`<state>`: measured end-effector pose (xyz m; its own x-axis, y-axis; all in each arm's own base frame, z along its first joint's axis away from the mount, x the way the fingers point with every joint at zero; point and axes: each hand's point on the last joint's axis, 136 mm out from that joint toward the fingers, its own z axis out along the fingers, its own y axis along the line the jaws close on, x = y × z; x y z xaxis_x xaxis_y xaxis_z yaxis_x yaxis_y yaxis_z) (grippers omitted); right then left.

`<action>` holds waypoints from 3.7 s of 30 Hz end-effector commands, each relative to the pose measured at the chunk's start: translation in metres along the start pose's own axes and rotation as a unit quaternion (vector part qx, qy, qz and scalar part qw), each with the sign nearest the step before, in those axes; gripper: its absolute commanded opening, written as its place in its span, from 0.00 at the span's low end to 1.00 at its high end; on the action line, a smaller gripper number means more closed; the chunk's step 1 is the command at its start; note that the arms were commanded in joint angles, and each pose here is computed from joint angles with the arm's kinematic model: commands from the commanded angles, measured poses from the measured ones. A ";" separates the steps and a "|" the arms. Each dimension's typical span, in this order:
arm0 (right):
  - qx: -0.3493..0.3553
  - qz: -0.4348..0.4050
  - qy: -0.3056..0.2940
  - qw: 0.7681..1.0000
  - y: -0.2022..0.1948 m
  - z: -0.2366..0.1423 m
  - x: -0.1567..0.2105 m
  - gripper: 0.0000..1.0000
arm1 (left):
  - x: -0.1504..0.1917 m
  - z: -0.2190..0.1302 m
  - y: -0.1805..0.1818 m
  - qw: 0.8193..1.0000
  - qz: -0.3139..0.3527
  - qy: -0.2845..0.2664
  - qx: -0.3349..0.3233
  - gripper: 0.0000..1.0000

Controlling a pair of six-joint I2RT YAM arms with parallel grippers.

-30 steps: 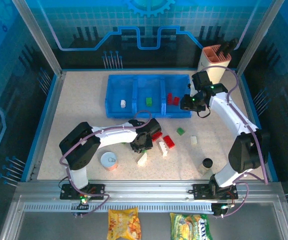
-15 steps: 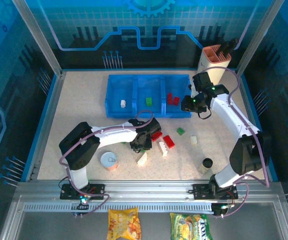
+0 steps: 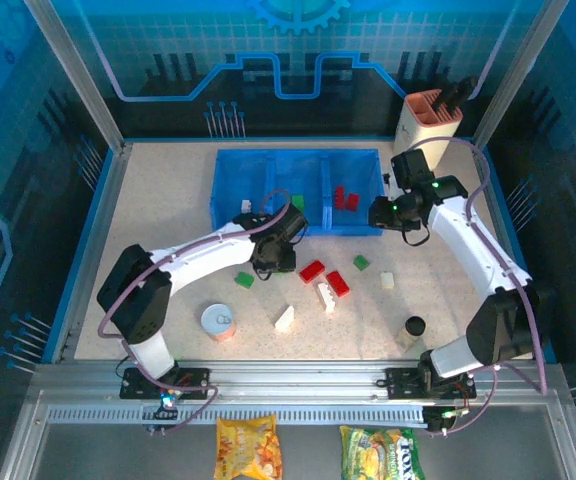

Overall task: Sort the legos into containers by color
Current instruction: Pick up the lego from the middle-left of the table, then place the lego in the container, then pick up the lego from the center of the table.

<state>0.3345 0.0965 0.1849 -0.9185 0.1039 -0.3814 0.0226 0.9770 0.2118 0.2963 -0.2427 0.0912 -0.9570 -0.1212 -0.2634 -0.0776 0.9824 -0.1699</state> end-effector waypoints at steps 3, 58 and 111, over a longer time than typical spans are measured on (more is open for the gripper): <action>0.015 0.002 0.005 1.000 -0.004 -0.010 0.014 0.39 | -0.034 -0.015 -0.009 0.999 0.026 -0.015 0.018 0.34; 0.032 -0.003 -0.008 0.999 -0.008 -0.036 0.028 0.39 | -0.190 0.073 -0.082 0.977 0.025 -0.031 0.211 0.45; 0.033 -0.172 0.127 0.976 0.053 0.072 0.112 0.47 | -0.085 -0.074 0.051 0.992 0.088 -0.032 0.088 0.48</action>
<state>0.2600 0.1680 0.0976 -0.9547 -0.2358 -0.1815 -0.2520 0.9650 0.0721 0.3643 -0.1921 0.1686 -0.9287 0.0262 -0.3700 0.1453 0.9434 -0.2980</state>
